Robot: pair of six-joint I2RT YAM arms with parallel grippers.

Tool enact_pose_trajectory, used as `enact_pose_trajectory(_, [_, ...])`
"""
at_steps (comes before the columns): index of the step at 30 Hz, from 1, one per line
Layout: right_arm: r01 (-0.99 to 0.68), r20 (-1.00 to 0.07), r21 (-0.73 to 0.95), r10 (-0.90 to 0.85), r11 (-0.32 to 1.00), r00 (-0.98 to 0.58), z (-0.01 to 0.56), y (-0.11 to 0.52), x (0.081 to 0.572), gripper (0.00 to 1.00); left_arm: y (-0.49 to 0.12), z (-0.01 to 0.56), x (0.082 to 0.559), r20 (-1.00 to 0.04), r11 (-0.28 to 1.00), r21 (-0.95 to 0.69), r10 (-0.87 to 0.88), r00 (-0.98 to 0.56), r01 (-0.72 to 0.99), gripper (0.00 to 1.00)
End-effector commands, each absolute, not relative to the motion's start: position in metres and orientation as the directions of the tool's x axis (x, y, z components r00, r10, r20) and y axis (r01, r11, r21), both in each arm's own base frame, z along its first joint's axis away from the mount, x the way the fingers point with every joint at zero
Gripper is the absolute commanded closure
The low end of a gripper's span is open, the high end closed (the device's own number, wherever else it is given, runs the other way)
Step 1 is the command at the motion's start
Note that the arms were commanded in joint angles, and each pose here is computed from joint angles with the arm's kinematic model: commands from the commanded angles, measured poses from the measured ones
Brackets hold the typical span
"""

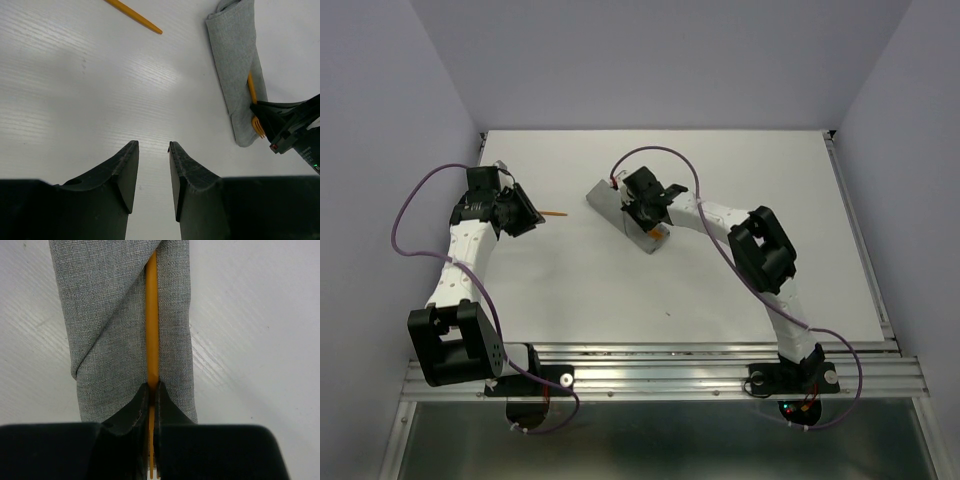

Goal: Fold the napkin into a case and place the utensils inside
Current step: Stuff the fork into the folded napkin.

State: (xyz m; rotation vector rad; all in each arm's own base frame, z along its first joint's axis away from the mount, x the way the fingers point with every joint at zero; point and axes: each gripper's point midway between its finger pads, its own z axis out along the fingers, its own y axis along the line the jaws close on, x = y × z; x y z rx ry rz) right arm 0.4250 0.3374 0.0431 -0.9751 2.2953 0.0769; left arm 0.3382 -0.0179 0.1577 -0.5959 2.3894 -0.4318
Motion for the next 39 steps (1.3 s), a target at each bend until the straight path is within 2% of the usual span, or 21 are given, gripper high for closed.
enact_pose_trajectory(1, [-0.646,-0.616,-0.170,-0.592,0.744,-0.519,0.063,0.342,0.434,0.99,-0.015,0.158,0.339,-0.514,0.854,-0.430,-0.499,-0.698,-0.294,0.58])
enact_pose_trajectory(12, [-0.634,-0.654,-0.177,-0.571,0.753,-0.496,0.071,0.356,0.453,0.99,-0.015,0.156,0.337,-0.511,0.854,-0.429,-0.499,-0.700,-0.296,0.58])
enact_pose_trajectory(39, [-0.684,-0.656,-0.255,-0.642,0.683,-0.397,0.070,0.370,0.475,0.99,-0.016,0.150,0.336,-0.496,0.855,-0.427,-0.494,-0.714,-0.295,0.58])
